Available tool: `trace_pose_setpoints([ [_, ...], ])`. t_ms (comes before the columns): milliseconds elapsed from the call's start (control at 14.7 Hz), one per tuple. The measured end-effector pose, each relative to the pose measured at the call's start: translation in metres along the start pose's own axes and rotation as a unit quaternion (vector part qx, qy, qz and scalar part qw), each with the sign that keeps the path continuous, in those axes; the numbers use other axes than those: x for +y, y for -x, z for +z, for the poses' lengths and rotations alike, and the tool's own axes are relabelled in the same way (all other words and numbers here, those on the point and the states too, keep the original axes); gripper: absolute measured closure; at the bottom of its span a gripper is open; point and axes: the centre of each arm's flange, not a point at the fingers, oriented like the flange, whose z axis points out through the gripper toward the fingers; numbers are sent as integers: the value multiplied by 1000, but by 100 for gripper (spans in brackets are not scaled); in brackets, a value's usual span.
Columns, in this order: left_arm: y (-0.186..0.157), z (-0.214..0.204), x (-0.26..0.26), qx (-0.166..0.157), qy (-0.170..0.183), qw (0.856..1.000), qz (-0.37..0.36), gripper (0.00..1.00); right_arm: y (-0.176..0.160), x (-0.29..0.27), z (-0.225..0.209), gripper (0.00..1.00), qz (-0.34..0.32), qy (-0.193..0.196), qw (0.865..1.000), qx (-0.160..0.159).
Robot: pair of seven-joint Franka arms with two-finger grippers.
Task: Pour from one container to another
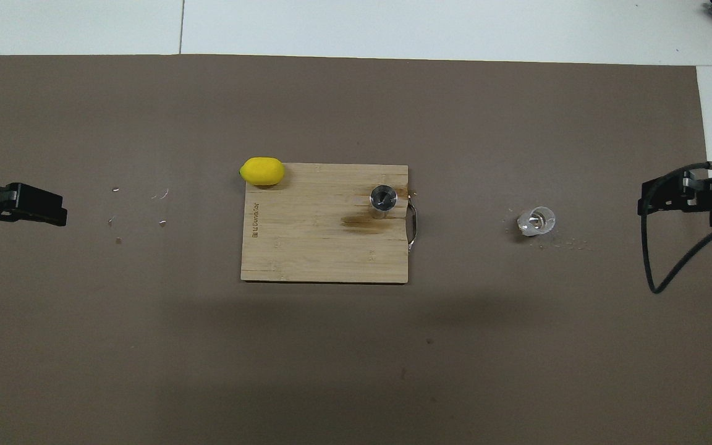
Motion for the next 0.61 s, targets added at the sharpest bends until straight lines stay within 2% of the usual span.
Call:
trace_pose_setpoints([
  [612, 0, 0, 0, 0, 0, 1000, 0, 0, 2, -12, 0, 0, -12, 0, 1000, 1],
])
